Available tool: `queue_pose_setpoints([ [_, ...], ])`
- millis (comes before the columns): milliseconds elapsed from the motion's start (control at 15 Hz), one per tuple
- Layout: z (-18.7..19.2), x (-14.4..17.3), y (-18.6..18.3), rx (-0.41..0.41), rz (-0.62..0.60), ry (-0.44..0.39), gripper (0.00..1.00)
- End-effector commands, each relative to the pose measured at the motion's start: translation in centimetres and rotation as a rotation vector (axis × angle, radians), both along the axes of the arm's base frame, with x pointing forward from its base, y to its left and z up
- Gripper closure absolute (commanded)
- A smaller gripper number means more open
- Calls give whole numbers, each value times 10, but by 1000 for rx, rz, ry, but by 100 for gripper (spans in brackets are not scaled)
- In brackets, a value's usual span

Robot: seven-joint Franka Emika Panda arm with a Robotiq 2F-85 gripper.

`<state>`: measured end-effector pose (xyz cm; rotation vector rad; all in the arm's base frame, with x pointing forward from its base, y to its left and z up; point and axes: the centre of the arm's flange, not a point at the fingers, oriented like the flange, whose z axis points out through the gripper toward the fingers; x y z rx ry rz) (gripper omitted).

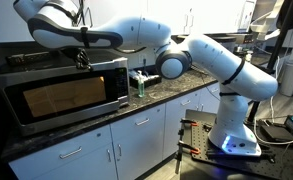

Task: Close the microwave door

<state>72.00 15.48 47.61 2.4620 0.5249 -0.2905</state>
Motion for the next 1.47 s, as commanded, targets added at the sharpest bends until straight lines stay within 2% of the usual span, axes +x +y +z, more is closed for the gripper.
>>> queue_pose_setpoints([
  [0, -11, -61, -47, 8, 0, -11, 100],
  [400, -7, -60, -56, 13, -23, -2, 100],
  [667, -6, -61, -62, -8, -18, 47, 100],
  [867, -4, -62, -66, 14, 24, 76, 100],
  [933, 4, -1, -24, 24, 5, 64, 99],
  [1267, 4, -1, -26, 27, 19, 81, 100],
  [1400, 2, -1, -28, -7, 40, 61, 100],
])
